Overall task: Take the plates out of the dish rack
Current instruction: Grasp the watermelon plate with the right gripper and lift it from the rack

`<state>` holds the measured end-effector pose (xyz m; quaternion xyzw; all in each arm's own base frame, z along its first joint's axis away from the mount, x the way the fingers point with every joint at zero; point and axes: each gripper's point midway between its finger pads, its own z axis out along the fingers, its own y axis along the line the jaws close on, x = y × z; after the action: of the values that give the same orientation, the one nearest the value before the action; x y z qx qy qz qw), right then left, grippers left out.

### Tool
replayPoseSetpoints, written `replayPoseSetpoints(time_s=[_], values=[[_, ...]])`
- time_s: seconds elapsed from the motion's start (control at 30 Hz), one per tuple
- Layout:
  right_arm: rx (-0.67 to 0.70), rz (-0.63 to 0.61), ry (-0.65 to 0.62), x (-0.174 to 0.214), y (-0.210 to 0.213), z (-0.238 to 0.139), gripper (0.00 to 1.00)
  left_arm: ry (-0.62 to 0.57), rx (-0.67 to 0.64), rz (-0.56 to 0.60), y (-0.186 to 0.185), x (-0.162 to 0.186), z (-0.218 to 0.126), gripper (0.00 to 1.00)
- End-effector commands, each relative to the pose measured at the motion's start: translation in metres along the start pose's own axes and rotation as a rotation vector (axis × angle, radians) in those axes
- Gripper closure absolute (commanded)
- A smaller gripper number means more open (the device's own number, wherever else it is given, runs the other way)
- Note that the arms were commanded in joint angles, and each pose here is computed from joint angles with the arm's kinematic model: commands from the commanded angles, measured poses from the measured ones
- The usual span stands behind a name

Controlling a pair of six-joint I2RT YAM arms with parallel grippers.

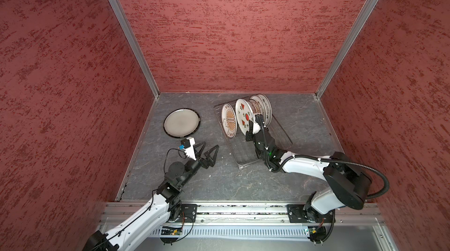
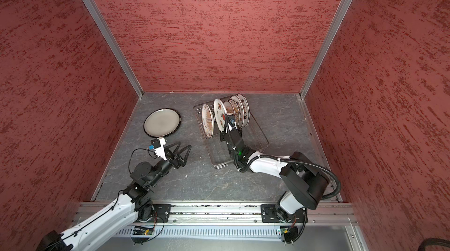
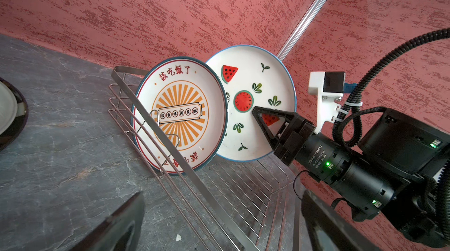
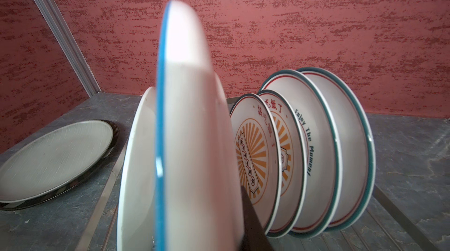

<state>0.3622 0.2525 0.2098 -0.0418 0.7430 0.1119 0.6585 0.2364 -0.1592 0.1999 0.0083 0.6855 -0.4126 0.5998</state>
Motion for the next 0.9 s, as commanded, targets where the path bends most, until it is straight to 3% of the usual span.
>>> replayPoseSetpoints(time_s=[0.0, 0.43, 0.6, 0.77, 0.87], values=[[-0.057, 0.160, -0.215, -0.064, 0.008, -0.018, 0.95, 0.013, -0.007, -0.005, 0.004, 0.005, -0.003, 0.01], [-0.161, 0.268, -0.298, -0.078, -0.011, -0.067, 0.95, 0.048, 0.086, -0.006, -0.013, 0.010, -0.002, 0.01], [-0.167, 0.273, -0.278, -0.074, -0.019, -0.078, 0.95, 0.052, 0.091, -0.007, -0.014, 0.011, -0.002, 0.01], [-0.246, 0.306, -0.289, -0.073, -0.025, -0.098, 0.95, 0.099, 0.179, 0.070, -0.032, 0.016, 0.001, 0.01], [-0.327, 0.307, -0.248, -0.072, -0.021, -0.106, 0.94, 0.088, 0.168, 0.041, -0.031, 0.014, 0.002, 0.01]])
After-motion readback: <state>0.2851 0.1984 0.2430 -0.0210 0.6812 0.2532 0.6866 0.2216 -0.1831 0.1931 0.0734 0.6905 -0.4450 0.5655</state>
